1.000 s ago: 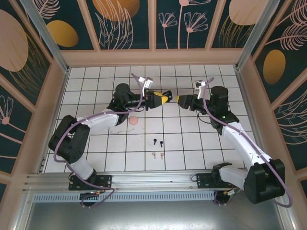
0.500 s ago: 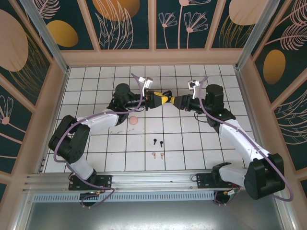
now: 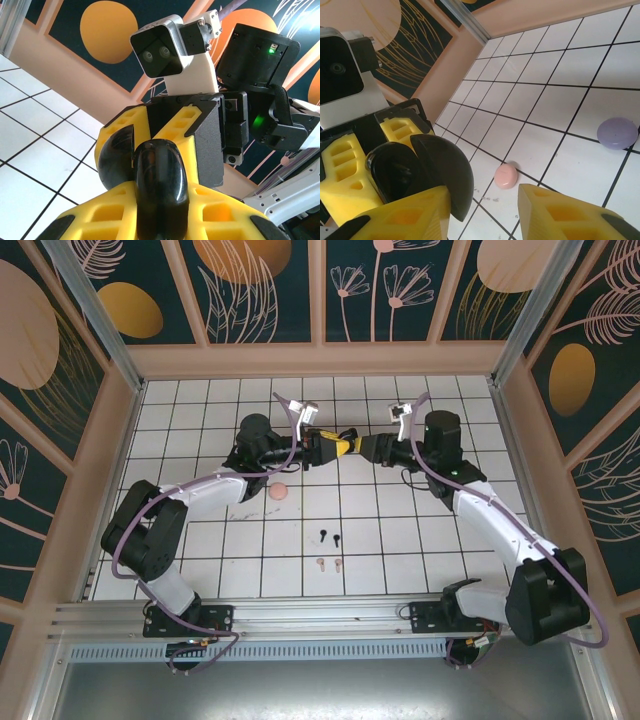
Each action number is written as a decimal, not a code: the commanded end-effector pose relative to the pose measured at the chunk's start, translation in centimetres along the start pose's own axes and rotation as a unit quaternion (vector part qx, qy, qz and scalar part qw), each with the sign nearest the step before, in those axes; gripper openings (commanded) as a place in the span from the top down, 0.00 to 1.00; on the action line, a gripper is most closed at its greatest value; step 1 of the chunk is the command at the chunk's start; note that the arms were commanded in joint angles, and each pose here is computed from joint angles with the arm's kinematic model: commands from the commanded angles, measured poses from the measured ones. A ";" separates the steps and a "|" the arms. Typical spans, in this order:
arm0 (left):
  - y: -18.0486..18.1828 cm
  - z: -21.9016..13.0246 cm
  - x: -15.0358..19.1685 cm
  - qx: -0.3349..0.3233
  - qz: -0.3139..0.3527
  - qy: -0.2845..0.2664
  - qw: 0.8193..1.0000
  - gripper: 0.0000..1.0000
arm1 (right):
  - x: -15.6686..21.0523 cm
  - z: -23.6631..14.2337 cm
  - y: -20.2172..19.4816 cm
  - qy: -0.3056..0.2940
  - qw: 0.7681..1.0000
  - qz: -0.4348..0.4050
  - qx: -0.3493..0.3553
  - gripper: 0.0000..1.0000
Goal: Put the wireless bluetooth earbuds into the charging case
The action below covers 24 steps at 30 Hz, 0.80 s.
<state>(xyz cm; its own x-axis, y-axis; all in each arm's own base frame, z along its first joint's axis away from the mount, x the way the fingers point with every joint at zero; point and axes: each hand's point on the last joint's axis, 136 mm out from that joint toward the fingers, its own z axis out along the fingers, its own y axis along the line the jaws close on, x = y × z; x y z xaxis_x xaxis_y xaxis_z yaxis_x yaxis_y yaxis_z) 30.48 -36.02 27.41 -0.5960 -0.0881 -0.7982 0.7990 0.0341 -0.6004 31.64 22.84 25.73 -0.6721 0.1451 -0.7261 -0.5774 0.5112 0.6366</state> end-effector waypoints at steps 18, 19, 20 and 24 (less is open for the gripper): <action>-1.9 0.5 -1.2 0.035 0.030 -0.006 0.999 1.00 | -1.6 1.0 1.6 -0.008 0.999 -0.023 -0.021 0.89; -1.8 0.5 -1.0 0.035 0.028 -0.006 0.999 1.00 | -1.7 1.0 1.7 -0.009 0.999 -0.024 -0.023 0.91; -1.8 0.5 -1.1 0.035 0.029 -0.006 0.999 1.00 | -1.7 1.0 1.8 -0.009 0.999 -0.024 -0.024 0.92; -1.6 0.6 -0.8 0.034 0.024 -0.005 0.999 1.00 | -2.0 0.9 2.1 -0.012 0.999 -0.025 -0.028 1.00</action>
<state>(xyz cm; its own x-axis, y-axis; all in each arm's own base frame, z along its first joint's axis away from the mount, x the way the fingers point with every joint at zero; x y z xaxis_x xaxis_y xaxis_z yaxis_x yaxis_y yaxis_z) 30.77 -35.98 27.42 -0.5985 -0.0986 -0.7950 0.7959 0.0398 -0.6041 31.72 23.88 25.91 -0.6794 0.1289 -0.7224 -0.5868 0.4957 0.6403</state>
